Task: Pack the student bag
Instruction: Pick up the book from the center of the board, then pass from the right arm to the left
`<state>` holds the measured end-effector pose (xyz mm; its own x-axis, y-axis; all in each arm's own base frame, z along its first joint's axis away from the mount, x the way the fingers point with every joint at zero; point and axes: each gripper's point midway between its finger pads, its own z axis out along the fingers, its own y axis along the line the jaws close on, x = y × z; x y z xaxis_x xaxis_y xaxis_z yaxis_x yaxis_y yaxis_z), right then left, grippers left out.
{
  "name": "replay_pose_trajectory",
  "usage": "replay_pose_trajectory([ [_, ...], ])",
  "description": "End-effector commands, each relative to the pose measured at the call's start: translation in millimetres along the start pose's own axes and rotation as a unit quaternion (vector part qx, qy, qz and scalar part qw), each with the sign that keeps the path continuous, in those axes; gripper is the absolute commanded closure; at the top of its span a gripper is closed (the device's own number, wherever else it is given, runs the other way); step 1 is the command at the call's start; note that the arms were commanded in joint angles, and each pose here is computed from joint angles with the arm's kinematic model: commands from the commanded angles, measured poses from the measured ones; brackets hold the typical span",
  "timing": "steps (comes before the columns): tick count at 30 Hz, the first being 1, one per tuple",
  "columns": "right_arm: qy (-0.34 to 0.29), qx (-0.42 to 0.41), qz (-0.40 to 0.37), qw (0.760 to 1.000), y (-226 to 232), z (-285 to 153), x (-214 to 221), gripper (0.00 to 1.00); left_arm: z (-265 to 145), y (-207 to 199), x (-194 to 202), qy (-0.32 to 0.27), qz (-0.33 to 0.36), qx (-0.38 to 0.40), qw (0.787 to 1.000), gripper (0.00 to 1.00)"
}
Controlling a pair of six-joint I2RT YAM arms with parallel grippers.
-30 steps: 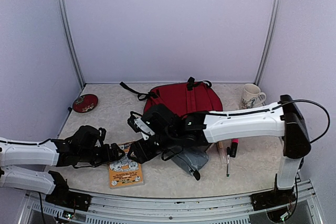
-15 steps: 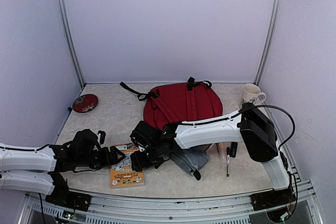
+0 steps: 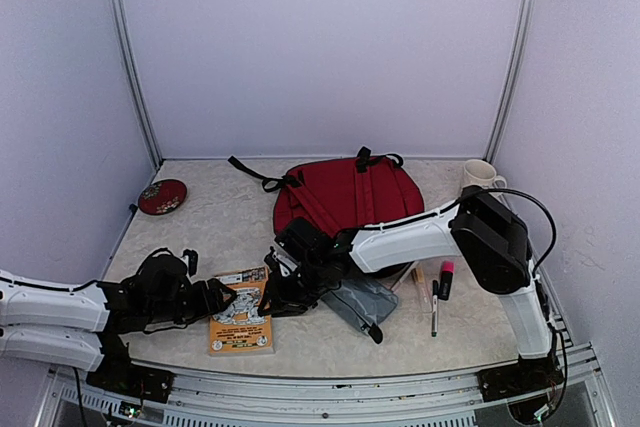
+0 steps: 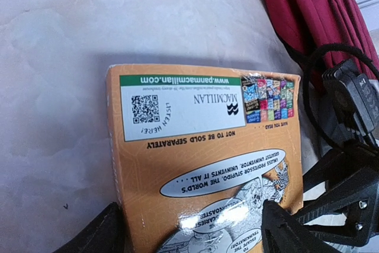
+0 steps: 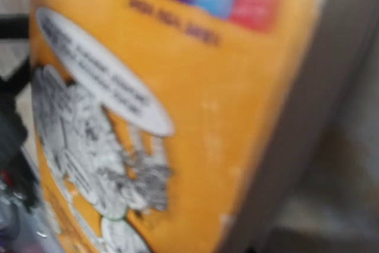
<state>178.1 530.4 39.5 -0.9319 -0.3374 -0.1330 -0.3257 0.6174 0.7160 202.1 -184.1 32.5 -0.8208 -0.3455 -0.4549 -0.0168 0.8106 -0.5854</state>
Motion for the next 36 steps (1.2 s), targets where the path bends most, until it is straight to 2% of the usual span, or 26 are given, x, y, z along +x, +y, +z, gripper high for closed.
replay_pose_trajectory([
  [1,-0.065,-0.2,-0.07,0.975,99.5,-14.8,-36.2,0.66,-1.4,-3.3,56.0,0.11,-0.008,0.026,0.994,0.23],
  [5,-0.067,-0.225,-0.096,0.967,122.9,-21.0,-45.2,0.61,-2.7,-16.5,53.8,0.104,0.011,0.045,0.994,0.23],
  [10,-0.079,-0.23,-0.11,0.964,130.9,-26.2,-50.5,0.63,-5.8,-28.1,46.0,0.091,0.024,0.061,0.994,0.23],
  [13,-0.076,-0.216,-0.093,0.969,116.2,-19.5,-48.3,0.78,-8.8,-30.3,40.7,0.079,0.032,0.063,0.994,0.24],
  [18,-0.092,-0.207,-0.106,0.968,112.9,-37.1,-46.6,1.0,-22.0,-38.5,18.7,0.041,0.059,0.053,0.996,0.23],
  [22,-0.112,-0.198,-0.154,0.961,118.7,-69.5,-45.5,1.0,-39.4,-54.6,-8.7,-0.008,0.067,0.062,0.996,0.2],
  [28,-0.164,-0.17,-0.239,0.942,124.1,-136.6,-33.6,1.0,-62.8,-84.9,-33.7,-0.04,0.098,0.09,0.99,0.14],
  [31,-0.19,-0.151,-0.272,0.931,124.7,-169.2,-26.5,1.0,-83.6,-121.9,-42.8,-0.048,0.131,0.154,0.978,0.12],
  [36,-0.232,-0.144,-0.333,0.903,139.8,-223.1,-10.2,1.0,-125.4,-178.6,-48.2,-0.069,0.197,0.277,0.938,0.1],
])
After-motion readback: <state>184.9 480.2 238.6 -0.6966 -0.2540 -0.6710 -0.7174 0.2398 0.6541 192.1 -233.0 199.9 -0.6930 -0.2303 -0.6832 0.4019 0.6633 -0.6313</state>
